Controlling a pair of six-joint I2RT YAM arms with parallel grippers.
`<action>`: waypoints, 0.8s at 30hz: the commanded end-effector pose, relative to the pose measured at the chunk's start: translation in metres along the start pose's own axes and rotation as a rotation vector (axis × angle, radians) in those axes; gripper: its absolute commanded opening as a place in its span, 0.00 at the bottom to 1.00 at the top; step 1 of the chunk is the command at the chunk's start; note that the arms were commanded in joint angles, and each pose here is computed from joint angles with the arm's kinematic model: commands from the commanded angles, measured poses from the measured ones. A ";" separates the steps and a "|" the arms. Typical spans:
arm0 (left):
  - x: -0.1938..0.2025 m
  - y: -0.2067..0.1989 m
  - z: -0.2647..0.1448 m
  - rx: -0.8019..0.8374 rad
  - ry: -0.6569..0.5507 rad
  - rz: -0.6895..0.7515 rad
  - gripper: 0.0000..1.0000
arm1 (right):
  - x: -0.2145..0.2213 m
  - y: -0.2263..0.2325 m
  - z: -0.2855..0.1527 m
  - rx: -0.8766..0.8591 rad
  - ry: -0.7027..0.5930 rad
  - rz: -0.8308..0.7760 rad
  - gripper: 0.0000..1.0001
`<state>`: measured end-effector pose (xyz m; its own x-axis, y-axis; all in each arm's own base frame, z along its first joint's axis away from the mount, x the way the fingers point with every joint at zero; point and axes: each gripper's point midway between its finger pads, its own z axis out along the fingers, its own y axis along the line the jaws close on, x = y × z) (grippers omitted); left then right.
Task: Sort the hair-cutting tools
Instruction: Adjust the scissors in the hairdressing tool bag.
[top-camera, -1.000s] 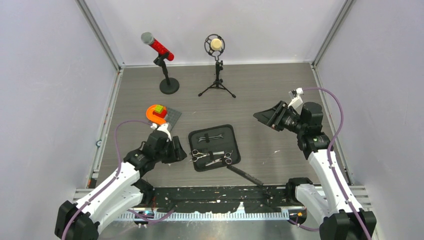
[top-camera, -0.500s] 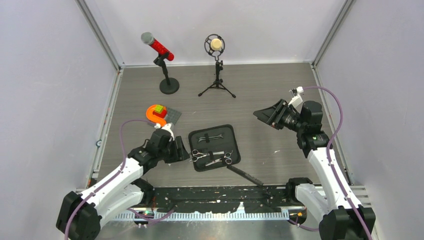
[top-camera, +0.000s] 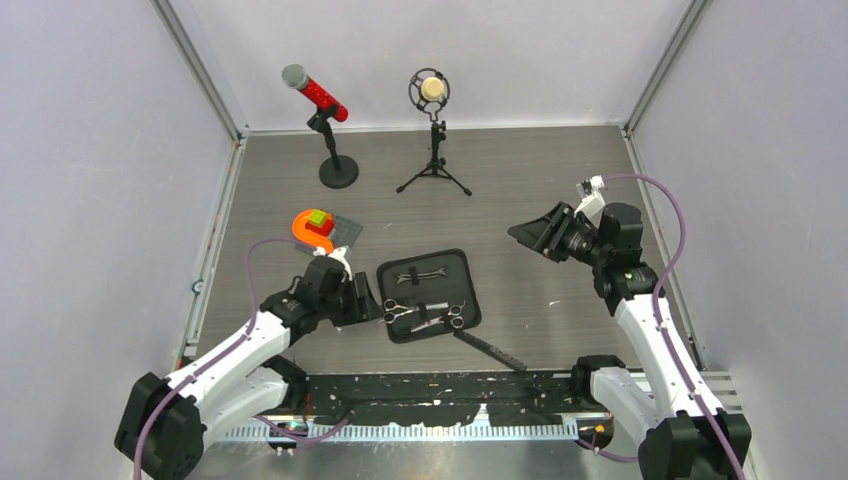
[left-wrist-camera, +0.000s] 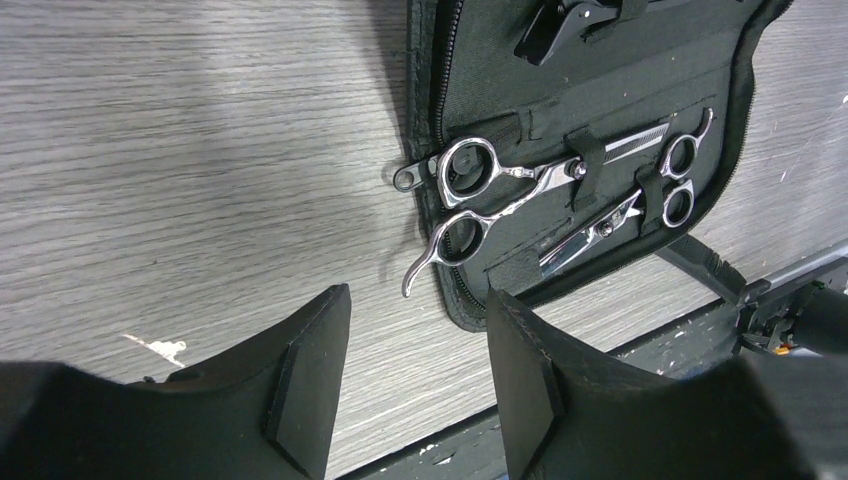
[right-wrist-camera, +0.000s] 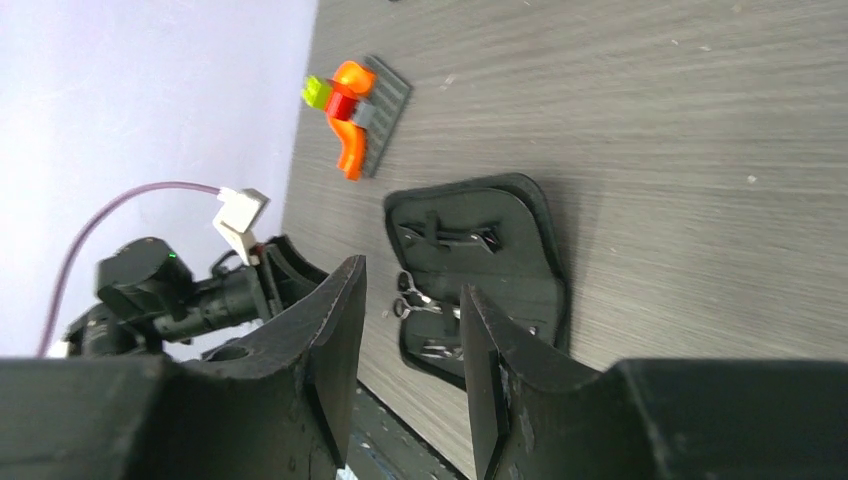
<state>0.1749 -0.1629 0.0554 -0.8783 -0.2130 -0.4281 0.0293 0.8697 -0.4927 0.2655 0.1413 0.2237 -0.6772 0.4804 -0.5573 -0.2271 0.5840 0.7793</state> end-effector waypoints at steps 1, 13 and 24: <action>-0.006 -0.014 0.004 0.063 -0.002 -0.015 0.54 | 0.022 -0.035 0.006 0.127 0.066 -0.064 0.09; -0.001 -0.018 0.007 0.079 0.032 -0.030 0.50 | 0.099 -0.070 0.042 0.236 0.294 -0.110 0.33; 0.000 -0.017 0.006 0.078 0.030 -0.036 0.49 | 0.070 -0.042 0.042 0.206 0.231 -0.155 0.61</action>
<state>0.1731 -0.1757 0.0503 -0.9044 -0.2101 -0.3714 0.0228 0.8454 -0.5337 0.2440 0.1731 0.1071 -0.8485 0.2103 -0.4856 -0.1447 0.7904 0.5952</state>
